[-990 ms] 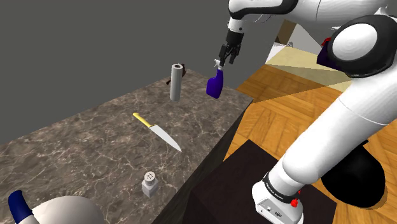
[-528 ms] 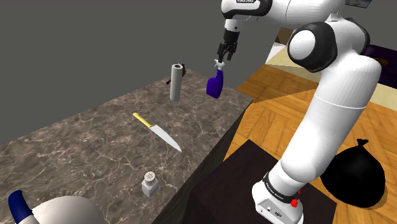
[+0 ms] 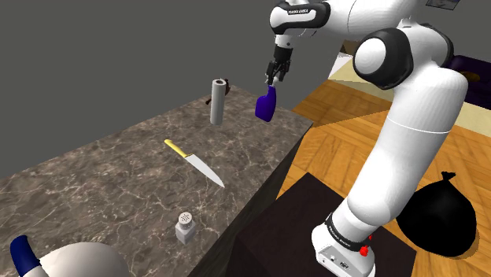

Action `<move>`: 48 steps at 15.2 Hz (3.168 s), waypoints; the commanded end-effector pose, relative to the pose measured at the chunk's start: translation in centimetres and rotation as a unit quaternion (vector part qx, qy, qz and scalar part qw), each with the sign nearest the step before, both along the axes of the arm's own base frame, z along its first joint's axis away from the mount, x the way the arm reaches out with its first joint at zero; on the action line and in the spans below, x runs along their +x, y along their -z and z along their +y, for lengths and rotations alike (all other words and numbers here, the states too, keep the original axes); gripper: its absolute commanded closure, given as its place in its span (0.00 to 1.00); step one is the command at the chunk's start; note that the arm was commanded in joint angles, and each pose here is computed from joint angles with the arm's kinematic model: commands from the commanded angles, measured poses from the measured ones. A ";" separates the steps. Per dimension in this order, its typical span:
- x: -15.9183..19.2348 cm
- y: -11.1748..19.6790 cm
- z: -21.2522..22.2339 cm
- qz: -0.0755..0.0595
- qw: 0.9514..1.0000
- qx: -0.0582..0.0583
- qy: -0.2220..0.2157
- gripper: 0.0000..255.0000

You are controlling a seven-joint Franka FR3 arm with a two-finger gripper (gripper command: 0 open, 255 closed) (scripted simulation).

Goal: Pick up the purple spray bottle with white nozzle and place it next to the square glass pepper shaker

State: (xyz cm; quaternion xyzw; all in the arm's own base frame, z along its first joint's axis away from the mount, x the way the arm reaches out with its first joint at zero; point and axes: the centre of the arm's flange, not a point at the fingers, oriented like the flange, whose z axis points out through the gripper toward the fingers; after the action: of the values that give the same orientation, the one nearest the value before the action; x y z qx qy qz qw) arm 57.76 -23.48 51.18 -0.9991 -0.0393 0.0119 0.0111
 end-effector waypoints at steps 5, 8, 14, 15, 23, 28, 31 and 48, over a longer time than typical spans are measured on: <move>0.0 0.2 0.0 0.000 1.000 0.000 0.000 0.00; 0.0 0.2 0.0 0.000 1.000 0.000 0.000 1.00; 0.0 0.2 0.0 0.000 1.000 0.000 0.000 1.00; 0.0 0.2 0.0 0.000 1.000 0.000 0.000 1.00; 0.0 -2.9 0.0 0.000 1.000 0.000 0.000 1.00; 0.0 -5.6 0.0 0.000 1.000 0.000 0.000 1.00; 0.0 -7.2 0.0 0.000 1.000 0.000 0.000 1.00; 0.0 -16.1 0.0 0.000 1.000 0.000 0.000 1.00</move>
State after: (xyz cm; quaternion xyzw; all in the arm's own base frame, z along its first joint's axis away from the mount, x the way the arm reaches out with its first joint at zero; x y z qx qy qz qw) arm 57.72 -23.53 66.81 -0.9991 -0.0390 0.0115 0.0109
